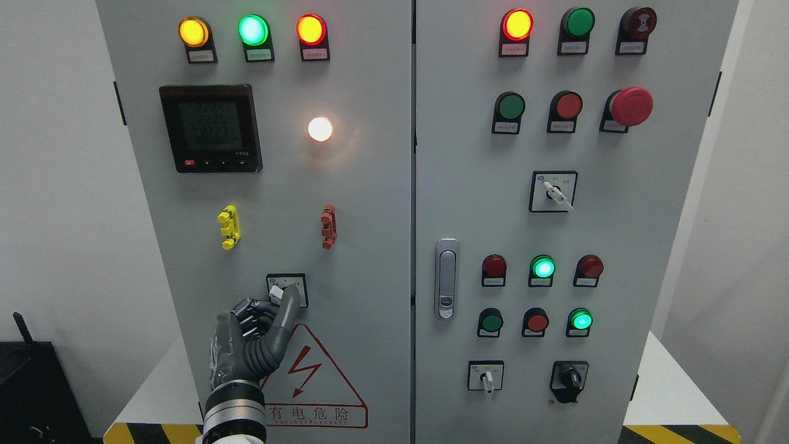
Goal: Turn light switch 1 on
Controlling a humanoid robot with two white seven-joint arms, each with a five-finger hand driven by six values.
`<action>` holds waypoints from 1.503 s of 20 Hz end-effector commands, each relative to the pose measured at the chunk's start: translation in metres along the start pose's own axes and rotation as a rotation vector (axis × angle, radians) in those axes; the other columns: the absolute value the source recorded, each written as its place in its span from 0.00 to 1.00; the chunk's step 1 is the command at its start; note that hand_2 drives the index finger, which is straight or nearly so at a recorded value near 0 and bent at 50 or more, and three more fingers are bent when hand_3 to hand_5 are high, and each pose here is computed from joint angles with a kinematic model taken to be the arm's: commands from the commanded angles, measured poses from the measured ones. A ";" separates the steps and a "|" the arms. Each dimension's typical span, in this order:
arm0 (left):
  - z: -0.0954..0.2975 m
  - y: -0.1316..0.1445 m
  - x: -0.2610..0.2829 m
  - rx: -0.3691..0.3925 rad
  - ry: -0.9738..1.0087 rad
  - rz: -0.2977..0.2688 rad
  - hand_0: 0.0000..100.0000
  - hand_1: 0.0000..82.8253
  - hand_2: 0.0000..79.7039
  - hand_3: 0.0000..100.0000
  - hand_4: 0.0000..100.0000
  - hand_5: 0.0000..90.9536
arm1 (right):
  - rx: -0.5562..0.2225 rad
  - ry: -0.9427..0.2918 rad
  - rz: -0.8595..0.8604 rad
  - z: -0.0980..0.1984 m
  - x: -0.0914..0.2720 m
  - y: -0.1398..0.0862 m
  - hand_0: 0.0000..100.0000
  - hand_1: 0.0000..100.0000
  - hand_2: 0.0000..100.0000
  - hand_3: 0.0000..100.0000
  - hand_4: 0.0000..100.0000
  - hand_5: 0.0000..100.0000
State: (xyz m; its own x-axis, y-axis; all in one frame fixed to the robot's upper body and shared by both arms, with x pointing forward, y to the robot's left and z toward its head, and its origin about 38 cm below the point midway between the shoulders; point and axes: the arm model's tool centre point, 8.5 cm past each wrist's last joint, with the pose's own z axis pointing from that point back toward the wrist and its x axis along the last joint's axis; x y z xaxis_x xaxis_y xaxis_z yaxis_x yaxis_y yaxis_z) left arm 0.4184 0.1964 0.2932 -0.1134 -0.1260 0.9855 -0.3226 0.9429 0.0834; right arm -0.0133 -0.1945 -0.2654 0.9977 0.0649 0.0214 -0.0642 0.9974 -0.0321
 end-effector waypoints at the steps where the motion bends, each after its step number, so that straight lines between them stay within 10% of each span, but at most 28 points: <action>1: 0.006 0.001 -0.003 0.000 -0.001 -0.001 0.15 0.59 0.84 0.94 0.96 0.98 | 0.000 0.002 -0.025 0.000 0.000 0.000 0.00 0.00 0.00 0.00 0.00 0.00; 17: 0.056 0.027 -0.053 0.020 -0.157 -0.017 0.16 0.58 0.86 0.96 0.97 0.97 | 0.000 0.002 -0.025 0.000 0.000 0.000 0.00 0.00 0.00 0.00 0.00 0.00; 30: 0.165 0.153 -0.263 -0.153 0.111 -0.131 0.14 0.37 0.59 0.88 0.94 0.95 | 0.000 0.002 -0.025 0.000 0.000 0.000 0.00 0.00 0.00 0.00 0.00 0.00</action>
State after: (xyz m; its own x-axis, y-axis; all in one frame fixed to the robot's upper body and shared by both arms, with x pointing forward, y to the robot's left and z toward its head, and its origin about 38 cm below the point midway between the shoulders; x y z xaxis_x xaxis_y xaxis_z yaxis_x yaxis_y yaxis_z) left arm 0.3095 0.2392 0.1441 -0.3225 -0.1683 0.9315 -0.1288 0.9827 0.1330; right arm -0.0133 -0.1945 -0.2654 0.9977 0.0649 0.0212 -0.0642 0.9974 -0.0321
